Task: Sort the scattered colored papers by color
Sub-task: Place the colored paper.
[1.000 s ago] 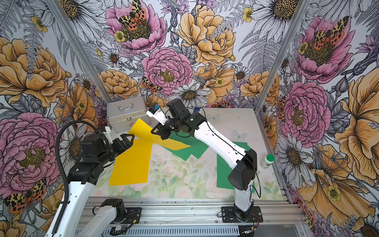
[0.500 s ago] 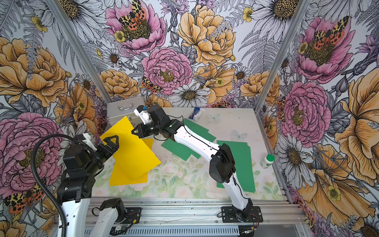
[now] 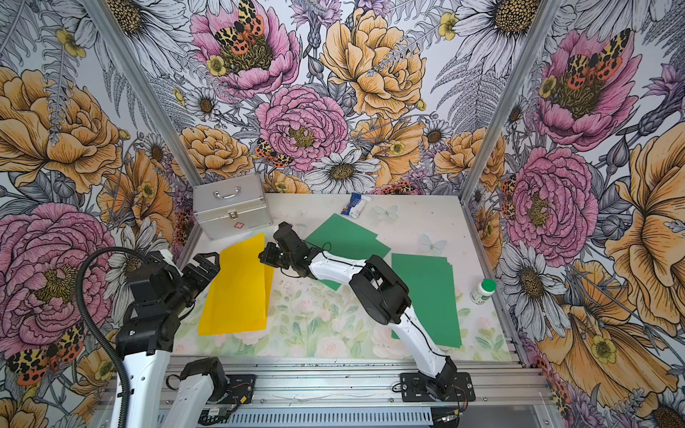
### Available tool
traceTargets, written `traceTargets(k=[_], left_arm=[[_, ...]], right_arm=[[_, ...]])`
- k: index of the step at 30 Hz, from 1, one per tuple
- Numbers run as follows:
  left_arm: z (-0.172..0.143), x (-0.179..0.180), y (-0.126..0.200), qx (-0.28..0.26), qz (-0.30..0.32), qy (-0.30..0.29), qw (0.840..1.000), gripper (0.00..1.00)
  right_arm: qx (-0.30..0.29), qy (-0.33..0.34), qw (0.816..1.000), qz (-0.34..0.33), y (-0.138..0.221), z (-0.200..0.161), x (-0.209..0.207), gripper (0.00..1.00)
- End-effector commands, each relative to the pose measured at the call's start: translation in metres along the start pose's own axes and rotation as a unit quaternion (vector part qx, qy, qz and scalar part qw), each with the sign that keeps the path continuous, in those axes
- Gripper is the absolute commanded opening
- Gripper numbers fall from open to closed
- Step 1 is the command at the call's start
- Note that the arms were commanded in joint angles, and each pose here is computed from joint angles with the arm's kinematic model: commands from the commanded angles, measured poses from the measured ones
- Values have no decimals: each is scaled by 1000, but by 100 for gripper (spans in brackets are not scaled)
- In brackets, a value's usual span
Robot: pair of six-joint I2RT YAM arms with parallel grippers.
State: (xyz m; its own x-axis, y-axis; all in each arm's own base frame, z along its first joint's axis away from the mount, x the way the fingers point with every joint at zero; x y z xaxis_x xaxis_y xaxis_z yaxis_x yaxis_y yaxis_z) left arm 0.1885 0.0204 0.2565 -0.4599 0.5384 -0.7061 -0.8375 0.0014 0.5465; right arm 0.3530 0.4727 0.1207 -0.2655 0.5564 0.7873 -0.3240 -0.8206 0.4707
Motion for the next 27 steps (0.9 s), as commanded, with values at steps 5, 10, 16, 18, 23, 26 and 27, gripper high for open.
traceTargets(k=[5, 10, 16, 18, 23, 26, 27], left_arm=[[-4, 13, -24, 5, 7, 33, 999, 98], [-13, 22, -41, 20, 16, 42, 999, 98], [-29, 36, -68, 38, 43, 42, 997, 98], [-31, 36, -74, 42, 47, 43, 997, 98], [-35, 41, -88, 48, 58, 46, 996, 98], [-38, 43, -98, 54, 63, 48, 995, 98], [-39, 43, -101, 54, 64, 49, 995, 98]], right_arm=[[-31, -33, 999, 15, -13, 0, -13, 0], [-31, -43, 999, 10, -21, -2, -19, 0], [-41, -57, 998, 8, -26, -4, -22, 0], [-42, -59, 997, 5, -28, -4, -21, 0], [-44, -61, 997, -1, -30, -9, -19, 0], [-42, -61, 997, -4, -32, -10, -19, 0], [-42, -63, 997, -7, -33, -11, -21, 0]])
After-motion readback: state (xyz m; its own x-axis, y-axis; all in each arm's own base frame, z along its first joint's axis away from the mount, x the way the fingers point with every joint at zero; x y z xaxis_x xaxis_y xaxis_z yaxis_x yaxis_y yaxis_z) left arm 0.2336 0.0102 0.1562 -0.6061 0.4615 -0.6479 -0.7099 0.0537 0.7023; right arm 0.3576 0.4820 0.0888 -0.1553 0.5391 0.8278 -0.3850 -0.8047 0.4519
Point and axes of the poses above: each gripper's point midway between its finger pads, its own y axis back along the fingers, its own x axis along the line the jaws close on, z = x × y, the point moved 7 cm from there along y, back along the fingers, and after that the axes turned 8 degrees about y, right-handed, at the moved point
